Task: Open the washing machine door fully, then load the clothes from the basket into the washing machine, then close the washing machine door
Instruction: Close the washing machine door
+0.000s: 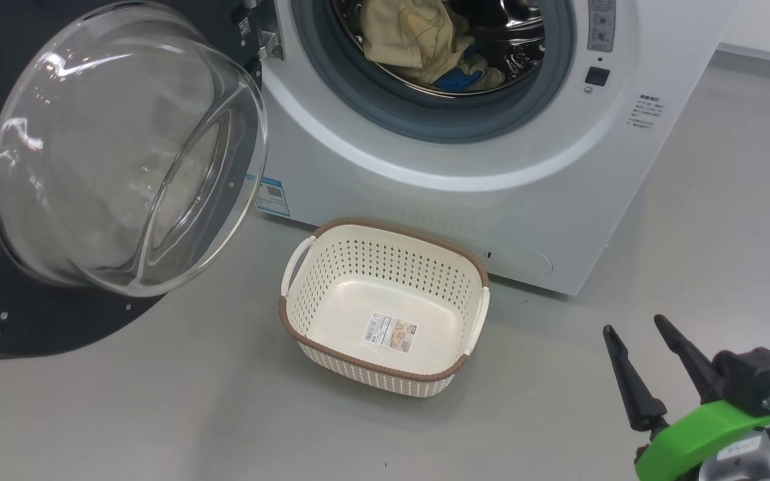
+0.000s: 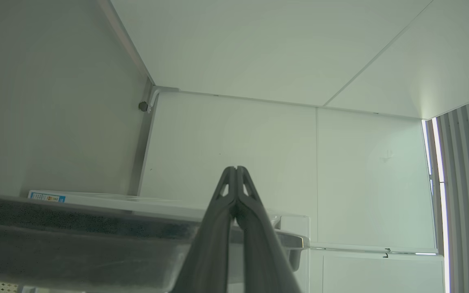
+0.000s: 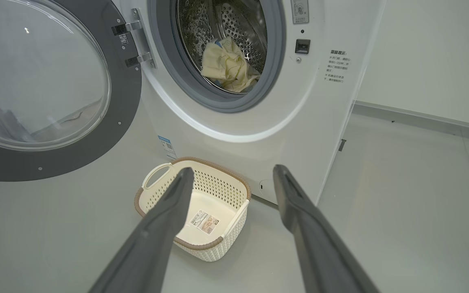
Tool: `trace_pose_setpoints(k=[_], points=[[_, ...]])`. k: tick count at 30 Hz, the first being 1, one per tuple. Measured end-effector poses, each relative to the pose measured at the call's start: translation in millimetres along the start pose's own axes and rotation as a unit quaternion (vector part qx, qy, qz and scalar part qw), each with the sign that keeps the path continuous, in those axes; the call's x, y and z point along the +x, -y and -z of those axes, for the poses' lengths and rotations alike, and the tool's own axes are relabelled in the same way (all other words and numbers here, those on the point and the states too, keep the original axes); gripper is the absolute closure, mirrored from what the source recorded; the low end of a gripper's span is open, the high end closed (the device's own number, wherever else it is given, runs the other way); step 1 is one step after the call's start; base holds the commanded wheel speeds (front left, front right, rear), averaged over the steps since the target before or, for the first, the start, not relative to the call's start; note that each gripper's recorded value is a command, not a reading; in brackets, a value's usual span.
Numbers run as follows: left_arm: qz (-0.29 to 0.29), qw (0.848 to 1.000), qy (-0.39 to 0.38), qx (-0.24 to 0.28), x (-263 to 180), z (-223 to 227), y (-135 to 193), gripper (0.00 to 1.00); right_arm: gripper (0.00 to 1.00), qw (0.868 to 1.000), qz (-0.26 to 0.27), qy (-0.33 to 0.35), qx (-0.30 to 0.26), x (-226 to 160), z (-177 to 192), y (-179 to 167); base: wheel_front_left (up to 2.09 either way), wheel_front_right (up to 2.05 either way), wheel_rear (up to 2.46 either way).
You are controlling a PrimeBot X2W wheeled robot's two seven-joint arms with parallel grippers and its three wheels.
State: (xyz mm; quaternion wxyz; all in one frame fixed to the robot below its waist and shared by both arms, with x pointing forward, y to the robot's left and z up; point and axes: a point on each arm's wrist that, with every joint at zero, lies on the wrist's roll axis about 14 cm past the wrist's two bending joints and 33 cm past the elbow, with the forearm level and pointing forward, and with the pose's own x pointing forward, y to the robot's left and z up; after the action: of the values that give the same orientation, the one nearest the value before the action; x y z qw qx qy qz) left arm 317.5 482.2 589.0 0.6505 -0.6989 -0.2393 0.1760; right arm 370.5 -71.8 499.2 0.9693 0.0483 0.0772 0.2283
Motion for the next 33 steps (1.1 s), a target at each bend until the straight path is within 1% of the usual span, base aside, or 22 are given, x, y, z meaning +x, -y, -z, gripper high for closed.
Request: trace_pose_setpoints(k=[4,7,15,20,25,28,30,33], points=[[-0.051,0.998,-0.013,0.026,3.1,8.5,-21.4,1.0,0.0,1.0,0.004,-0.004,0.001,-1.4,0.9,2.5,0.0,0.0,0.0],[-0.073,0.996,-0.034,0.037,4.0,18.0,-32.0,1.0,0.0,1.0,0.005,-0.004,0.0,-2.0,0.8,3.6,0.0,0.0,0.0],[-0.078,0.986,-0.13,0.068,4.2,41.1,-29.6,1.0,0.0,1.0,0.006,-0.005,0.0,-2.1,0.3,4.4,0.0,0.0,0.0],[-0.081,0.969,-0.215,0.087,-3.0,70.2,-32.5,1.0,0.0,1.0,0.005,-0.008,0.001,-0.9,2.0,4.6,0.0,0.0,0.0],[-0.086,0.954,-0.275,0.081,-15.3,95.4,-41.8,1.0,0.0,1.0,0.006,-0.01,0.003,-0.2,3.5,5.2,0.0,0.0,0.0],[-0.079,0.946,-0.3,0.09,-21.9,104.0,-42.6,1.0,0.0,1.0,0.006,-0.011,0.004,0.1,4.9,5.9,0.0,0.0,0.0],[-0.071,0.942,-0.317,0.087,-25.7,112.4,-41.3,1.0,0.0,1.0,0.007,-0.012,0.004,0.9,5.8,6.4,0.0,0.0,0.0],[-0.059,0.928,-0.357,0.086,-34.1,134.9,-40.4,1.0,0.0,1.0,0.008,-0.013,0.005,1.5,6.4,7.4,0.0,0.0,0.0]])
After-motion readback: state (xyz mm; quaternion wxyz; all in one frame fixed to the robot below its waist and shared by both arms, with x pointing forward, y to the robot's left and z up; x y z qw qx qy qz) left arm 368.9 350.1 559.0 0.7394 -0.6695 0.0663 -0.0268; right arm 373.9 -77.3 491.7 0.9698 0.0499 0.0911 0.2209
